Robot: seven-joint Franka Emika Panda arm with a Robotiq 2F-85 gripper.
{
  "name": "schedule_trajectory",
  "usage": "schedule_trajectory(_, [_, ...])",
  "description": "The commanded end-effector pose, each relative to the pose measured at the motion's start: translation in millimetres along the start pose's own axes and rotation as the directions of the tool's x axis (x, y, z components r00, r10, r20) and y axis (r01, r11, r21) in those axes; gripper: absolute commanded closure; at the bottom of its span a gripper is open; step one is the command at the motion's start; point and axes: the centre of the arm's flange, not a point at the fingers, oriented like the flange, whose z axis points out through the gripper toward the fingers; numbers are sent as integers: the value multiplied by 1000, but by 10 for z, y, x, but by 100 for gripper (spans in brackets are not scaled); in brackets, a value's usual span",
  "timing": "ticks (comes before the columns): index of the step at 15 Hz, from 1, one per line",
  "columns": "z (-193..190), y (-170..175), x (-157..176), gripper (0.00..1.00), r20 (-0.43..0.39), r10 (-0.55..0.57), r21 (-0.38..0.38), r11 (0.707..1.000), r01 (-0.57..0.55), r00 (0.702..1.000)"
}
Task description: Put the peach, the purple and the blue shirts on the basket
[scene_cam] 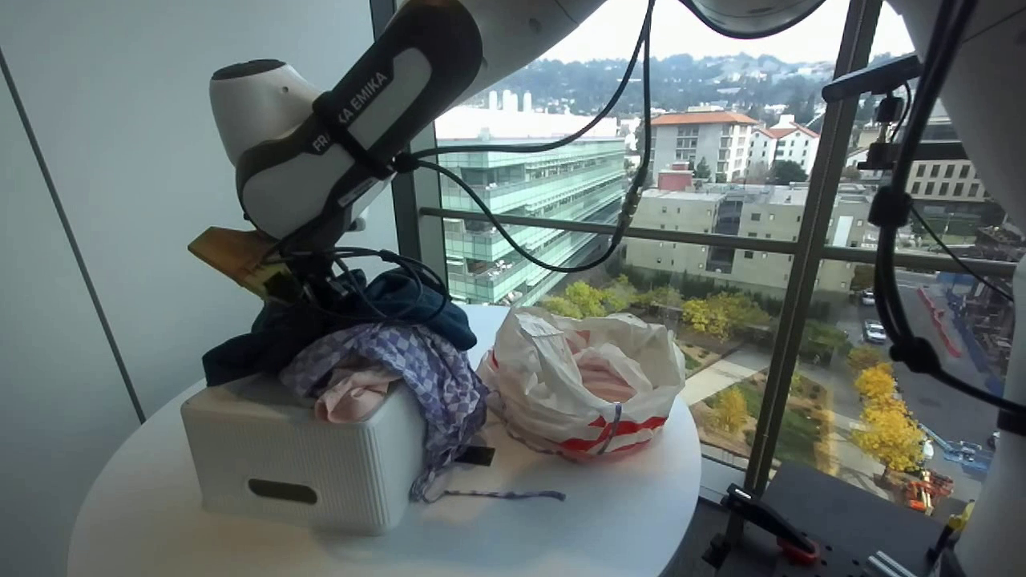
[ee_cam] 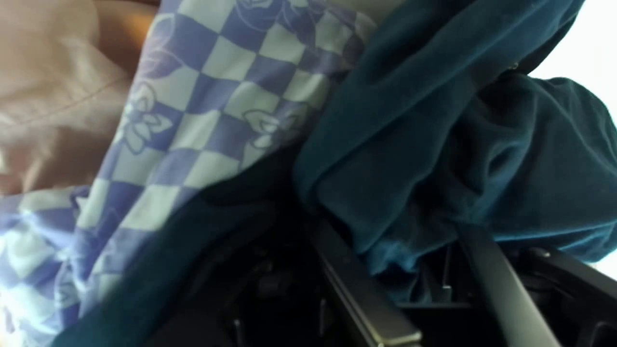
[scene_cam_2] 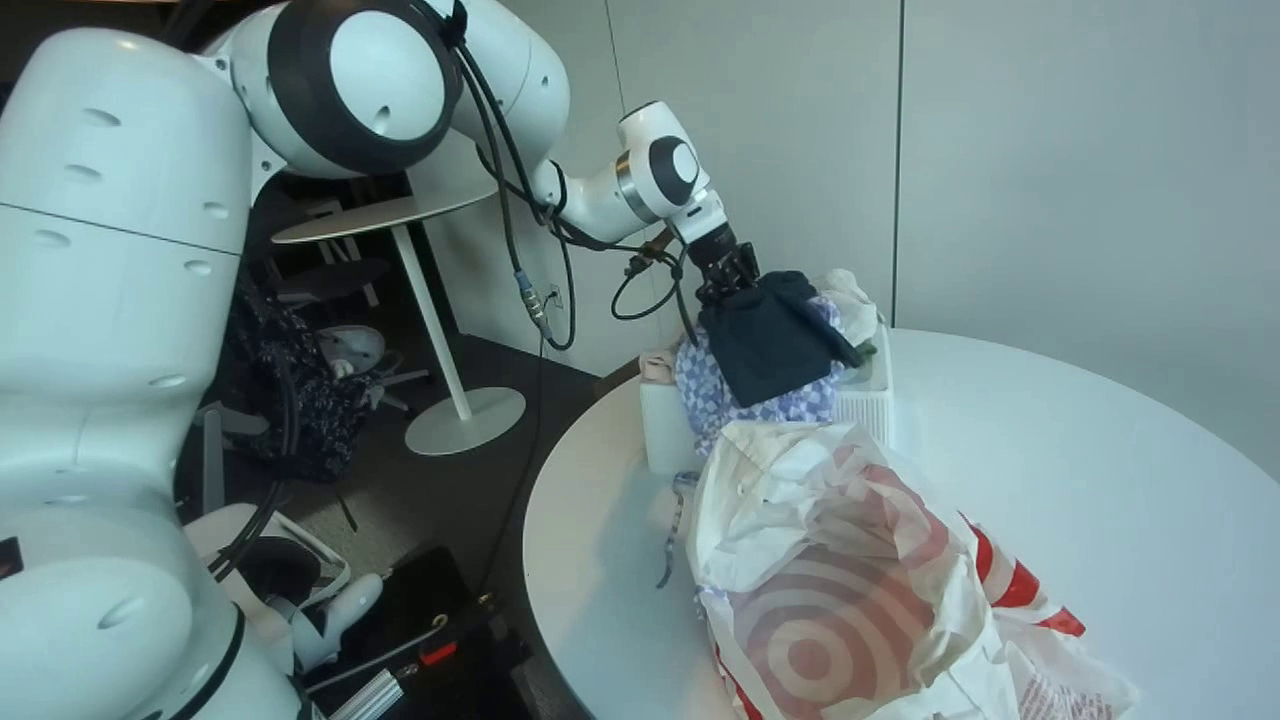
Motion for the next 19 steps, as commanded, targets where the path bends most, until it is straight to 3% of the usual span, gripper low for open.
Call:
schedule_trajectory(1, [-407, 56, -153, 17, -40, -80, -106, 992, 75, 996])
schedule_trajectory(3, [-693, 102, -177, 1, -51, -94, -133, 987, 87, 994])
schedule_trajectory(4, [-845, 119, -168, 0, -57, -96, -140, 986, 88, 994])
schedule_trajectory(9, [-1749, 278, 274, 0, -31, -57, -96, 994, 54, 998])
schedule_trajectory(13, [-2406, 636, 854, 0, 21, -11, -138, 990, 14, 1000])
schedule_trajectory(19, [-2894, 1361, 1486, 0, 125, 26, -180, 984, -3, 992])
